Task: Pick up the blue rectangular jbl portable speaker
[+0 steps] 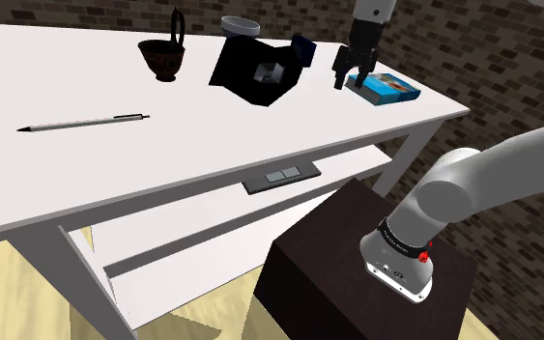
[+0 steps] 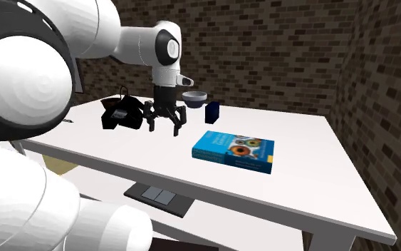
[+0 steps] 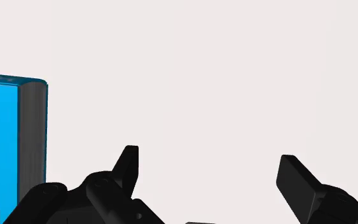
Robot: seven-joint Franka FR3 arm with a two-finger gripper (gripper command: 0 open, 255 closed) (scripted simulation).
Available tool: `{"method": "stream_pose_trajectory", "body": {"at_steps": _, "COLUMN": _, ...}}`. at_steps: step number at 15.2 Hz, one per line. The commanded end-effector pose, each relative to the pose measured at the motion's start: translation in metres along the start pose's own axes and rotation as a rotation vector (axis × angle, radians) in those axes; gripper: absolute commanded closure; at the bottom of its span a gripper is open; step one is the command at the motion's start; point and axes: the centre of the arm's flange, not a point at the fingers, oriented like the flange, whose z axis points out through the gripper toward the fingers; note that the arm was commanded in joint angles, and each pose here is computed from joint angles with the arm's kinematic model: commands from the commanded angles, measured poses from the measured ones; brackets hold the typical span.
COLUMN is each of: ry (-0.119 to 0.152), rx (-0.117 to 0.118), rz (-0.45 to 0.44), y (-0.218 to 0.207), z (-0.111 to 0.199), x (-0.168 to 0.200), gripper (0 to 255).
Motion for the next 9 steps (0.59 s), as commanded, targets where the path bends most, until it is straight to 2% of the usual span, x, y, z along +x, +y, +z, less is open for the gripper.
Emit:
{"method": "stream_pose_trajectory", "body": {"at_steps": 1, "ry": 0.014, "rx": -0.004, "rz": -0.001, "y": 0.005, "z": -0.008, "x": 0.024, "gripper": 0}}
{"method": "stream_pose_trajectory", "body": {"at_steps": 9, "ry": 0.064, "rx": -0.019, "rz": -0.004, "y": 0.034, "z": -0.036, "x": 0.113, "gripper": 0}}
